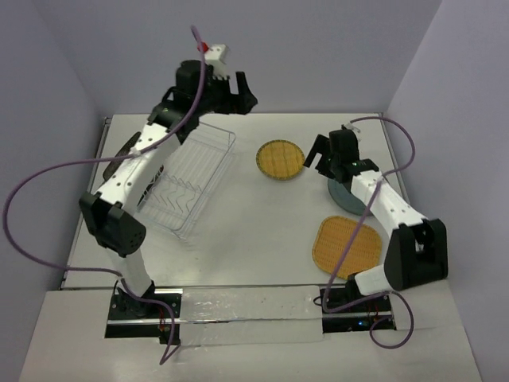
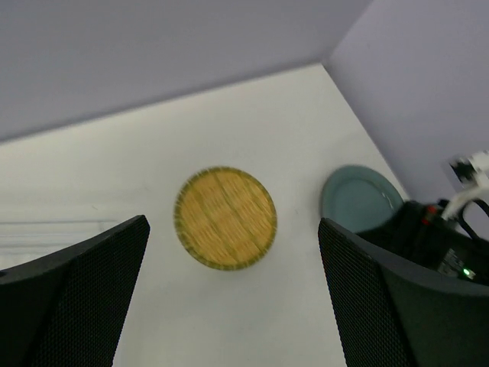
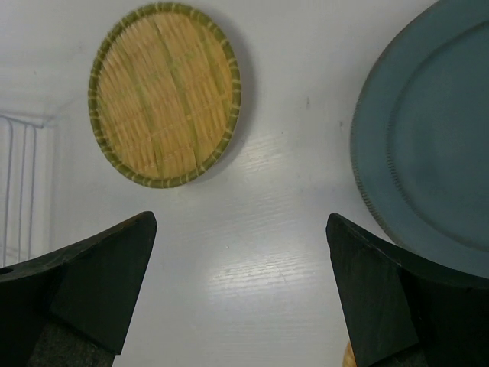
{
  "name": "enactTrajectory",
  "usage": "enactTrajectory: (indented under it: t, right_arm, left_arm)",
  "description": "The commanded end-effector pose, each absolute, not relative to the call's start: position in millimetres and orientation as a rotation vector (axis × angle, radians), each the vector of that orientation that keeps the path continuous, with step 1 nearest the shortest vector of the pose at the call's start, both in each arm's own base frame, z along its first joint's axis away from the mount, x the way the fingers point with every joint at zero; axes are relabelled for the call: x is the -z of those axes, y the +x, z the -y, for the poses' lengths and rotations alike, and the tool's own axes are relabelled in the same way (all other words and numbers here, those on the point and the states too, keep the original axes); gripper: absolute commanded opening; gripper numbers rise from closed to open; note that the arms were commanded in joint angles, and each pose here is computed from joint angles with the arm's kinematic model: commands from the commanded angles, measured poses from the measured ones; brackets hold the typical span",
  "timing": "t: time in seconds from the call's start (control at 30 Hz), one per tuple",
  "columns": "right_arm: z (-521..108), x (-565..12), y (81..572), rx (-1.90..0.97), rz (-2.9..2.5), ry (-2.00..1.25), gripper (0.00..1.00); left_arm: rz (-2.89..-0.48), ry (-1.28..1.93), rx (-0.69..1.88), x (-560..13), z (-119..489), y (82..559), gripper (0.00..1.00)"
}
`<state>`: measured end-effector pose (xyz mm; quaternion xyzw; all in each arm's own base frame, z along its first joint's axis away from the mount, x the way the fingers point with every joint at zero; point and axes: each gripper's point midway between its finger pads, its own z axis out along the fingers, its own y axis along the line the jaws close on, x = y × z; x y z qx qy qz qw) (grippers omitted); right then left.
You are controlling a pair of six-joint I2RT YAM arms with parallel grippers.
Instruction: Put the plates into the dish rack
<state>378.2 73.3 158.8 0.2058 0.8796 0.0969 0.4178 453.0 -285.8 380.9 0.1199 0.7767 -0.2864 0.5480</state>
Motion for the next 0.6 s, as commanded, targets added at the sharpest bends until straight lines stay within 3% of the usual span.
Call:
enactTrajectory:
  t: [0.0, 0.1, 0.43, 0.57]
  right_arm:
    - [-98, -166, 419, -0.421, -2.197, 0.479, 1.0]
    - [-106, -149, 435, -0.461, -2.245, 0.477, 1.0]
    - [-64, -136, 423, -0.408, -2.202, 0.629, 1.0]
    - [-57, -135, 419, -0.432, -2.197, 0.63, 1.0]
  left_arm:
    - [-1.956, 0.238, 0.807, -337, 323, 453, 0.99]
    - [-2.087, 0.164, 0.851, -278, 340, 459, 0.99]
    - [-2.307, -0.043, 0.722, -182, 375, 456, 0.99]
    - [-2.366, -0.148, 0.706, -145, 382, 466, 0.92]
